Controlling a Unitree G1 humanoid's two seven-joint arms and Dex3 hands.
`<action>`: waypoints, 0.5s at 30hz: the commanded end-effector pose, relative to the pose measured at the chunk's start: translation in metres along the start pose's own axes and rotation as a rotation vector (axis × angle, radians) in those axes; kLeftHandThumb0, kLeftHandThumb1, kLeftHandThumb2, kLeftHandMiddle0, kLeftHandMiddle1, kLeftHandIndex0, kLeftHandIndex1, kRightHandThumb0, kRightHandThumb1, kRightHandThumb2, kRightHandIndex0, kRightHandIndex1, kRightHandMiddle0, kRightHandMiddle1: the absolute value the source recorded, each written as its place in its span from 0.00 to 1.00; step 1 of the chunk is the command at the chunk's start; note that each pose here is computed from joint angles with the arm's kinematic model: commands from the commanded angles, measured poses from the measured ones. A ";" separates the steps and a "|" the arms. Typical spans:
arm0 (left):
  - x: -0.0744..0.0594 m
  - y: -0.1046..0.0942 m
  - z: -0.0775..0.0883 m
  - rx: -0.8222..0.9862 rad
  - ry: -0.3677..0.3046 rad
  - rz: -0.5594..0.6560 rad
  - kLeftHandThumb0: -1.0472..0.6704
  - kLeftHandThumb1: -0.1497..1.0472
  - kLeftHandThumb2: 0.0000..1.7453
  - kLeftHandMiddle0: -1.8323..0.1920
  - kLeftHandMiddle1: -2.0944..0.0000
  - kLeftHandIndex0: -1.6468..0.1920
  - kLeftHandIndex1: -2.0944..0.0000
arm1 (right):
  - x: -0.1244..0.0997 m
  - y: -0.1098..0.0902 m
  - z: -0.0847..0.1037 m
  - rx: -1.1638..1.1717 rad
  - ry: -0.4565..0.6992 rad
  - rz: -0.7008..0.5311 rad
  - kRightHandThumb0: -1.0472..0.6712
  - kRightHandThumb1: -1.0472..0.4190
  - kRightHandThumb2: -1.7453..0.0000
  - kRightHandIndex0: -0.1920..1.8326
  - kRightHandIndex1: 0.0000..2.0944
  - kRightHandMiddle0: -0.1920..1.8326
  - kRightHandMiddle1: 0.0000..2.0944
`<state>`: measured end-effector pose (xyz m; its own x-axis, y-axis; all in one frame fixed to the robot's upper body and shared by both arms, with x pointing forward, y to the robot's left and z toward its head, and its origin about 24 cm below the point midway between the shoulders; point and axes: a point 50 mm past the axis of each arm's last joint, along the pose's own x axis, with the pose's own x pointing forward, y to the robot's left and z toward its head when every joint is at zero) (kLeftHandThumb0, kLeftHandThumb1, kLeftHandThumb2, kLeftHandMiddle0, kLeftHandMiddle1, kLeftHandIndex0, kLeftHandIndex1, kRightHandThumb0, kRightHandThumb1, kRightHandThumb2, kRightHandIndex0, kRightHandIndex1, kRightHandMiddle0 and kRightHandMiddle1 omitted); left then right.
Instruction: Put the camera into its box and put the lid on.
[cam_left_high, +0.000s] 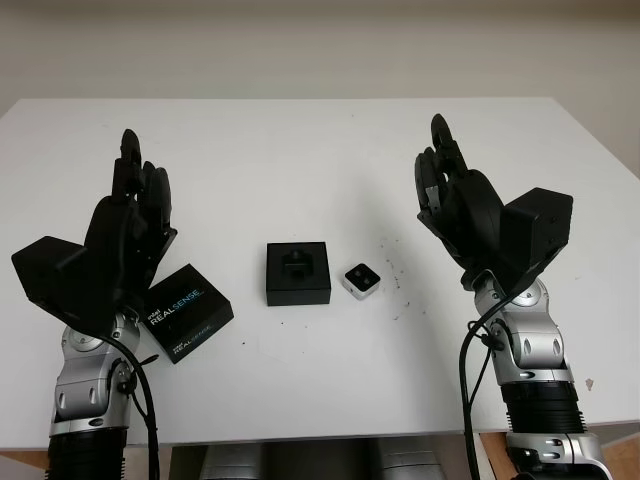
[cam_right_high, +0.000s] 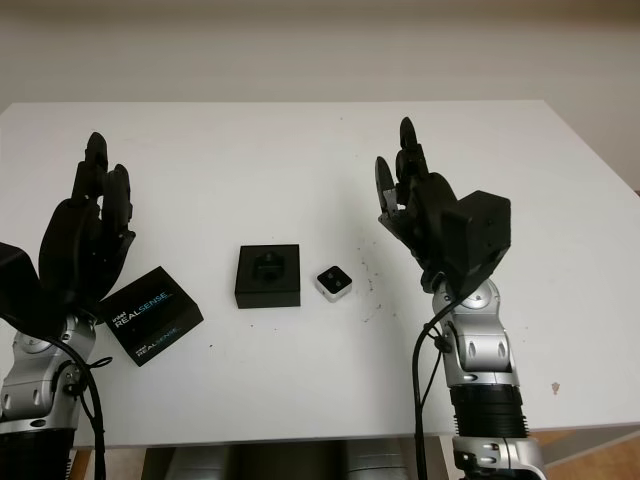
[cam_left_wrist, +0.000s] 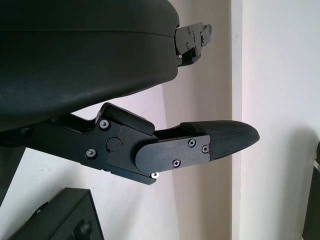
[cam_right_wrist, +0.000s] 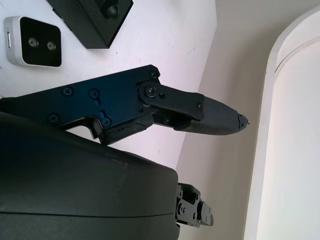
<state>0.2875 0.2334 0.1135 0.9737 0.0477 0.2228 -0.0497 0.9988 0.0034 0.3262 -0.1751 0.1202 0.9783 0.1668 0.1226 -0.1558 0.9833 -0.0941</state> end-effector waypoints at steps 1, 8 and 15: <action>-0.001 0.002 0.004 0.012 -0.017 0.002 0.15 1.00 0.34 1.00 1.00 1.00 1.00 | 0.000 0.002 0.005 0.001 -0.019 0.006 0.20 0.00 0.66 0.00 0.00 0.00 0.00; 0.001 -0.001 0.004 0.007 -0.016 -0.001 0.15 1.00 0.34 1.00 1.00 1.00 1.00 | 0.000 0.002 0.002 -0.048 0.004 0.033 0.20 0.00 0.67 0.00 0.00 0.00 0.00; -0.001 -0.001 0.002 0.009 -0.013 -0.007 0.15 1.00 0.34 1.00 1.00 1.00 1.00 | 0.000 -0.015 0.015 -0.165 -0.012 0.088 0.20 0.01 0.90 0.11 0.05 0.11 0.05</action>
<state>0.2877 0.2324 0.1131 0.9746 0.0463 0.2193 -0.0484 0.9988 0.0042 0.3253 -0.1847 0.1233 0.9685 0.2358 0.0803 -0.2136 0.9519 -0.2198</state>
